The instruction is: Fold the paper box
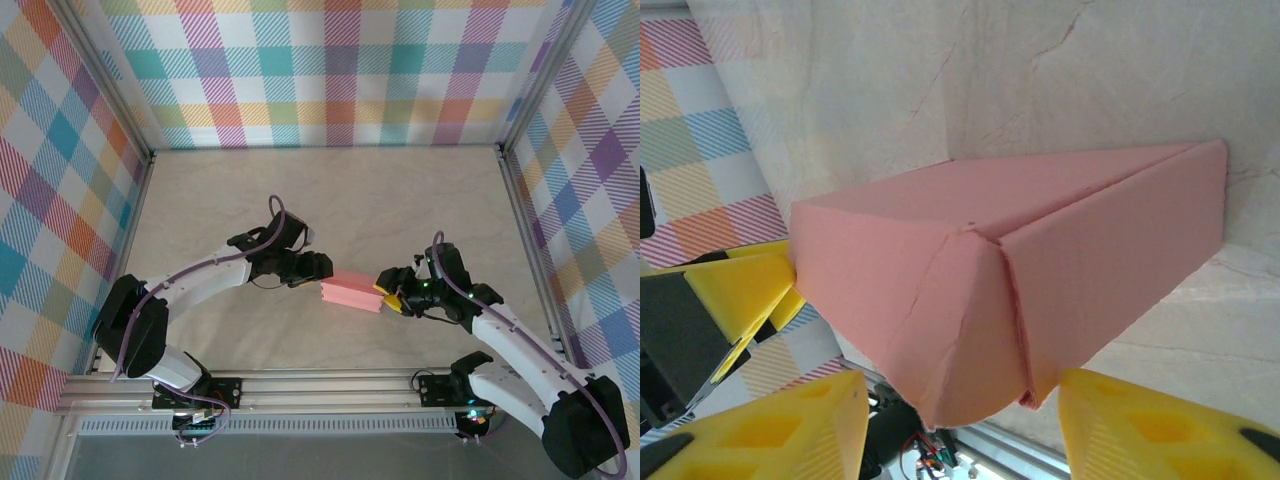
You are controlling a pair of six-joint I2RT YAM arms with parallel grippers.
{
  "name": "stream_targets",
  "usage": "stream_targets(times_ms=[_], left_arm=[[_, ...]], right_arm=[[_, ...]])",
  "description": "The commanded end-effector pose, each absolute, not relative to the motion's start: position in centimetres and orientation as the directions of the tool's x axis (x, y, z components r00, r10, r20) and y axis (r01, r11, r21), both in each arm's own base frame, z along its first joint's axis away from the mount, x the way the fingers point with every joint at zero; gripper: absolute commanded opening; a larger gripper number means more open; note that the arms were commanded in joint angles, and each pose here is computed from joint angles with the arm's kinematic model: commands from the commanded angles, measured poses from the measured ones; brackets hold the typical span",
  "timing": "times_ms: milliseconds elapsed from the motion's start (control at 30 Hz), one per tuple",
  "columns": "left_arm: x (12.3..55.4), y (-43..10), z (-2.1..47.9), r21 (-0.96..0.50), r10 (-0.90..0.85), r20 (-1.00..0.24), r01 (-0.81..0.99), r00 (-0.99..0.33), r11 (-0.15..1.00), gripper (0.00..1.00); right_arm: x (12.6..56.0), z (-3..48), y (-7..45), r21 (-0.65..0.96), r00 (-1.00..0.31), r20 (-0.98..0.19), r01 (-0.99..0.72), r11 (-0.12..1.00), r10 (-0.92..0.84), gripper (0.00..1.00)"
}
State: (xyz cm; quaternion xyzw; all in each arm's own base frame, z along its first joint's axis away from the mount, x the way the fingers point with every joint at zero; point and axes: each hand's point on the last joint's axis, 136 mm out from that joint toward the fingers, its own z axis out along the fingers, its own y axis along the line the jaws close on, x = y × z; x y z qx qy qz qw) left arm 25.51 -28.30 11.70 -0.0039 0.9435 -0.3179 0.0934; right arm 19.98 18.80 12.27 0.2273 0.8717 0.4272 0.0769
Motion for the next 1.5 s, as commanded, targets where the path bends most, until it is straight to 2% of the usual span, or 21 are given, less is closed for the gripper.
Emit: stream_targets(times_ms=[0,633,733,800,900,1033,1133,1467], left_arm=[[25.3,-27.3,10.2,-0.586,-0.090,-0.139,0.009,-0.986,0.810,0.52],[24.3,-26.4,7.3,-0.567,-0.088,-0.102,-0.015,-0.991,0.824,0.30],[24.2,-26.3,6.9,-0.563,-0.087,-0.097,-0.017,-0.991,0.826,0.21],[24.1,-26.3,6.6,-0.562,-0.086,-0.092,-0.019,-0.992,0.827,0.18],[24.0,-26.3,6.3,-0.558,-0.084,-0.087,-0.021,-0.993,0.829,0.18],[24.1,-26.2,6.4,-0.555,-0.079,-0.092,-0.014,-0.993,0.832,0.20],[24.0,-26.2,6.3,-0.553,-0.074,-0.090,-0.012,-0.993,0.833,0.22],[23.8,-26.1,6.1,-0.550,-0.068,-0.086,-0.010,-0.994,0.835,0.23]], right_arm=[[19.7,11.4,18.7,0.774,-0.884,0.078,0.344,0.531,0.460,0.49],[19.6,8.8,17.1,0.707,-0.874,0.025,0.359,0.609,0.486,0.19],[20.0,9.7,17.4,0.731,-0.878,0.001,0.327,0.599,0.478,0.14],[20.4,10.5,17.7,0.748,-0.882,-0.022,0.298,0.593,0.471,0.14],[21.0,11.9,17.9,0.770,-0.884,-0.061,0.254,0.585,0.464,0.29],[21.7,13.4,18.3,0.798,-0.880,-0.086,0.220,0.561,0.467,0.41],[22.1,13.4,18.0,0.786,-0.868,-0.092,0.238,0.570,0.489,0.43],[21.9,9.8,16.6,0.749,-0.821,0.000,0.378,0.544,0.571,0.14]])
